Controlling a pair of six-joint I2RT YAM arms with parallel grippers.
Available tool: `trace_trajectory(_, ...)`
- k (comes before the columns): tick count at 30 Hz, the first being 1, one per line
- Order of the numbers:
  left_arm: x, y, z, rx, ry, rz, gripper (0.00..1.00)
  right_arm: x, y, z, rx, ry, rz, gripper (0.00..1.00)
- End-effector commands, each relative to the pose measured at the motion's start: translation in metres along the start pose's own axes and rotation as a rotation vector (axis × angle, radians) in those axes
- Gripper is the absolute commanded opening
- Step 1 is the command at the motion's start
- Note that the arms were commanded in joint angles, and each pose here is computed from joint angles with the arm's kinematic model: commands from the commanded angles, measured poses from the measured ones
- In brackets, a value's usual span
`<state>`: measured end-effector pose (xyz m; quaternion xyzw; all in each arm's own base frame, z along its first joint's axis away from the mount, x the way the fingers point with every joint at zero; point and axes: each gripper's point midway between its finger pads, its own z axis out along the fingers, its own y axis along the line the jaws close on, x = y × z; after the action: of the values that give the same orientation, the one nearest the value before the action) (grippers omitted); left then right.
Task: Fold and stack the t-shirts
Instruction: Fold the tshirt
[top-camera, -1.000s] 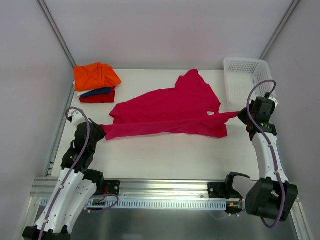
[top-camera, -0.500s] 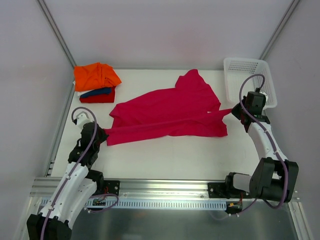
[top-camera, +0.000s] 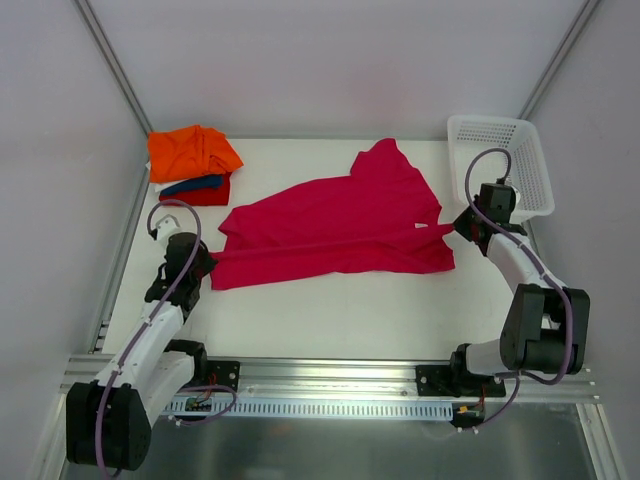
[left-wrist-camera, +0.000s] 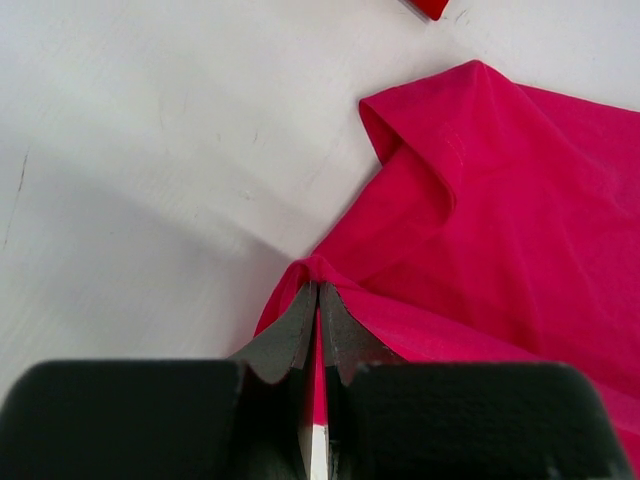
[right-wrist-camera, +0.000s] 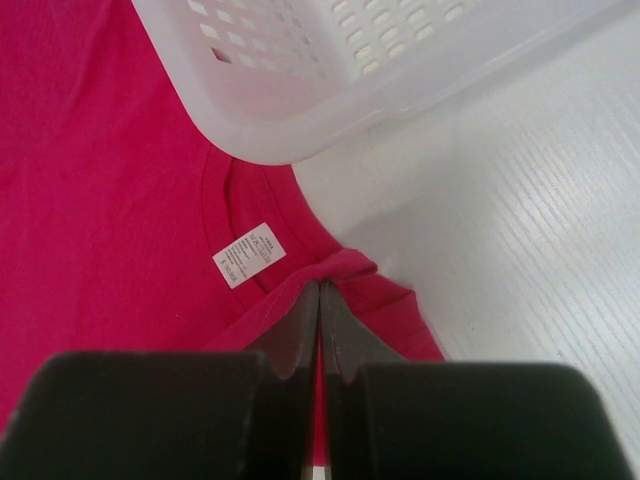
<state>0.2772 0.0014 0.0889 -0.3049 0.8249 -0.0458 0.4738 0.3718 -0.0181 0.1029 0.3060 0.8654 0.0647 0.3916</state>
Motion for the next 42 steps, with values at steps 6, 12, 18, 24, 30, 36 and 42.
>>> trace_trajectory(6, -0.01, -0.004, 0.016, 0.019, -0.041, 0.005, 0.0, -0.026, 0.024, 0.016, -0.017, -0.066, -0.033, 0.0)
trace_trajectory(12, -0.01, -0.007, 0.026, 0.016, -0.027, 0.015, 0.0, -0.019, 0.025, 0.029, -0.004, -0.037, -0.045, 0.0)
trace_trajectory(18, -0.015, -0.012, 0.035, 0.013, -0.018, 0.021, 0.0, -0.016, 0.03, 0.043, 0.006, -0.014, -0.063, 0.0)
trace_trajectory(24, -0.024, -0.02, 0.042, 0.018, -0.022, 0.029, 0.06, -0.016, 0.035, 0.054, 0.015, 0.005, -0.08, 0.0)
trace_trajectory(30, -0.039, -0.028, 0.048, 0.017, -0.041, 0.053, 0.87, -0.018, 0.04, 0.056, 0.019, 0.018, -0.111, 0.35)
trace_trajectory(36, -0.049, -0.039, 0.04, 0.057, -0.059, 0.038, 0.99, -0.026, 0.055, 0.033, -0.01, -0.025, -0.157, 0.51)
trace_trajectory(42, -0.053, -0.051, 0.047, 0.085, -0.041, 0.041, 0.93, -0.027, 0.083, 0.024, -0.073, -0.024, -0.186, 0.46)
